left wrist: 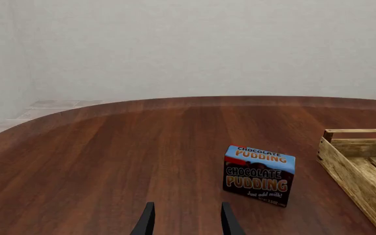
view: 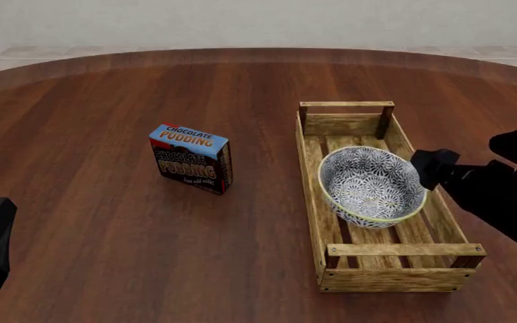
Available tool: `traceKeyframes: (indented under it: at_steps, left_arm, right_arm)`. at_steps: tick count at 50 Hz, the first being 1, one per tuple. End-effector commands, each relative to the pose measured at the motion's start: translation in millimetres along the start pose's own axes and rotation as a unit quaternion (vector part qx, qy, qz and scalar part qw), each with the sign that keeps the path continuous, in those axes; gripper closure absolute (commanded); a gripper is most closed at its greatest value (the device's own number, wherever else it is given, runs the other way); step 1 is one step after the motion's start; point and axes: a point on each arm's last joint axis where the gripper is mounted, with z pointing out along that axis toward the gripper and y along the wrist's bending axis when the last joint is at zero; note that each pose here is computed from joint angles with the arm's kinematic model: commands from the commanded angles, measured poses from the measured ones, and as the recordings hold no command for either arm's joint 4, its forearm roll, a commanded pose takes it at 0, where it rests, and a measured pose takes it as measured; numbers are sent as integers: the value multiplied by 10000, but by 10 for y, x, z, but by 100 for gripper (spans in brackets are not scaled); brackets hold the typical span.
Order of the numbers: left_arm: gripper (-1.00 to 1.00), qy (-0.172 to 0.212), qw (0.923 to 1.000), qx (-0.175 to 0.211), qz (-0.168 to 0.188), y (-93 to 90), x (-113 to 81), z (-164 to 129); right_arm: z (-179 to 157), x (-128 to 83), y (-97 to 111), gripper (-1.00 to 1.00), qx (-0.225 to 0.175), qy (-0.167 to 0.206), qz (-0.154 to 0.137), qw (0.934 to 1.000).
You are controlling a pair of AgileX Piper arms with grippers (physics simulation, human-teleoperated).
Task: Pick up the bowl on the left and put it in the tray.
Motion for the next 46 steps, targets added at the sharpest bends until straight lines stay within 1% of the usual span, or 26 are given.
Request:
traceKeyframes:
  at_steps: [1, 21, 26, 29, 30, 38, 39, 40, 43, 44, 45, 46]
  left_arm:
    - [-100, 0, 10000, 0, 0, 0, 0, 0]
    - [-100, 0, 10000, 0, 0, 0, 0, 0]
    - [-100, 0, 10000, 0, 0, 0, 0, 0]
    - [-100, 0, 10000, 0, 0, 0, 0, 0]
    - [-100, 0, 10000, 0, 0, 0, 0, 0]
    - [-100, 0, 10000, 0, 0, 0, 0, 0]
    - [-100, 0, 10000, 0, 0, 0, 0, 0]
    - [-100, 0, 10000, 0, 0, 0, 0, 0]
    - [-100, 0, 10000, 0, 0, 0, 0, 0]
    - [-100, 0, 10000, 0, 0, 0, 0, 0]
    - [-100, 0, 10000, 0, 0, 0, 0, 0]
    - [-100, 0, 10000, 0, 0, 0, 0, 0]
  right_arm:
    - [-60, -42, 18, -100, -26, -69, -3, 10000]
    - [-163, -117, 47, -100, -62, -186, -3, 9998]
    - [-229, -202, 71, -100, -82, -327, -58, 9994]
    - [-239, -221, 74, -100, -77, -348, -47, 9994]
    - [-266, -251, 79, -100, -80, -412, -97, 9991]
    - [-317, -303, 100, -100, -113, -519, -129, 9985]
    - [-340, -328, 105, -100, -129, -597, -130, 9980]
    - [-340, -328, 105, -100, -129, -597, -130, 9980]
    - [-426, -414, 89, -100, -80, -878, -284, 9957]
    - [-427, -413, 85, -100, -77, -881, -203, 9959]
    - [-458, -426, 76, -100, -75, -965, -142, 9952]
    - [-493, -441, 80, -100, -89, -1038, -175, 9944]
